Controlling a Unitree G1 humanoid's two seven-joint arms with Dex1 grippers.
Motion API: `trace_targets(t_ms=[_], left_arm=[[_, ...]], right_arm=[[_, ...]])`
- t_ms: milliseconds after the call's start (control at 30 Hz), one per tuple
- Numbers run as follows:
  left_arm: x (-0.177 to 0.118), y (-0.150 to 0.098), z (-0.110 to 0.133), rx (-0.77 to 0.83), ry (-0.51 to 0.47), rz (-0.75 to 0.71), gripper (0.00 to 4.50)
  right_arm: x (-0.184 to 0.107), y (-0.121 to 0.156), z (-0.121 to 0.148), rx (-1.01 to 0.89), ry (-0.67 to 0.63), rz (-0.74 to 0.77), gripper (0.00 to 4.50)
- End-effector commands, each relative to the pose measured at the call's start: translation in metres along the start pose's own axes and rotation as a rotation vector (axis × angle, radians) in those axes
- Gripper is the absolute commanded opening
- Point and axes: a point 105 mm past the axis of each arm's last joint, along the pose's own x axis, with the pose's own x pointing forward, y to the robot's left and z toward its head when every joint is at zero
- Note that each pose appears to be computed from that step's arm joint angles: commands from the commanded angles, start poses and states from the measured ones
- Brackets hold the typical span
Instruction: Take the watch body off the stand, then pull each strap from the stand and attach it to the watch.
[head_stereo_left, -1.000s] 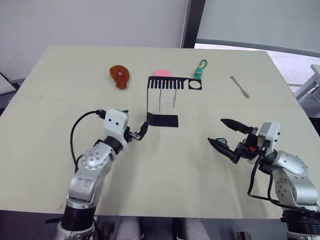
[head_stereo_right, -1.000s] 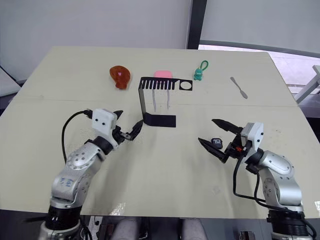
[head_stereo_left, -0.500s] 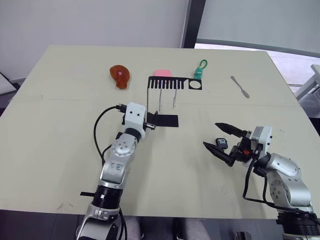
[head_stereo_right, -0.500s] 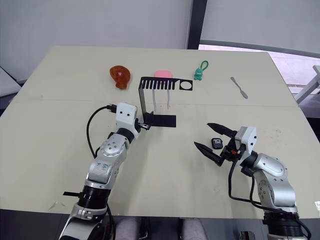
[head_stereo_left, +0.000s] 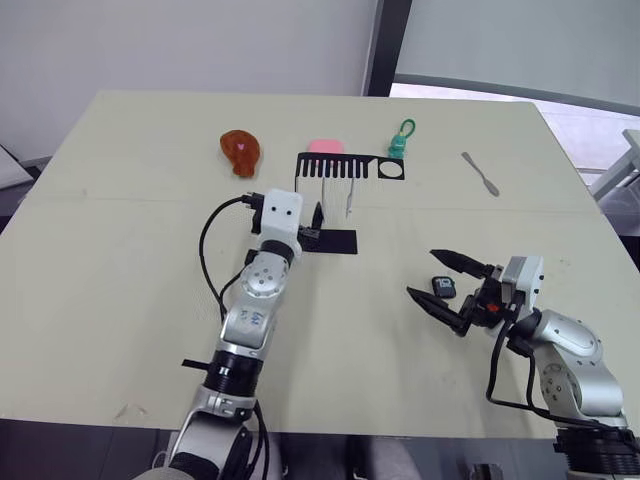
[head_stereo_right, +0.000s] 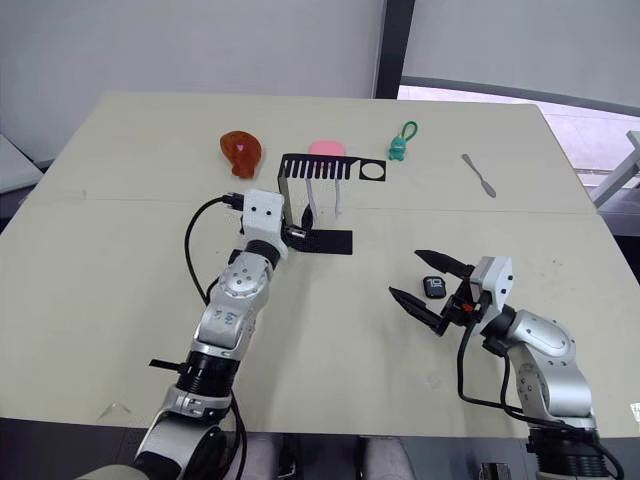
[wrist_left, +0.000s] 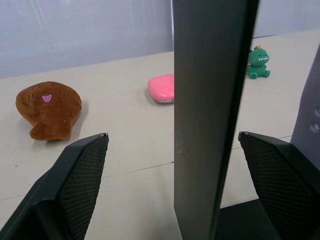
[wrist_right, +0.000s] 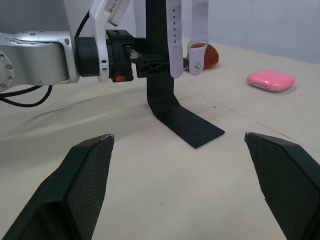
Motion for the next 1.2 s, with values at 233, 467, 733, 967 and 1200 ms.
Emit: trace_targets(t_ms=[233, 467, 733, 967, 1200], left_arm=[[0.002, -0.007, 0.014, 0.008, -0.056, -0.007, 1.49], [0.002, -0.011, 0.02, 0.034, -0.089, -0.016, 0.05], [0.001, -0.007, 0.021, 0.031, -0.093, 0.006, 0.05], [0.002, 0.002, 0.018, 0.042, -0.086, 0.093, 0.05], [0.001, 0.001, 0.018, 0.031, -0.088, 0.099, 0.05]], right_arm=[[-0.002, 0.004, 0.002, -0.031, -0.003, 0.002, 4.5], [0.002, 0.005, 0.0, -0.012, -0.03, -0.037, 4.5], [0.037, 0.011, -0.011, 0.024, 0.024, -0.235, 4.5], [0.094, 0.013, 0.016, 0.048, -0.06, -0.384, 4.5], [0.132, 0.008, 0.041, 0.054, -0.111, -0.483, 4.5]])
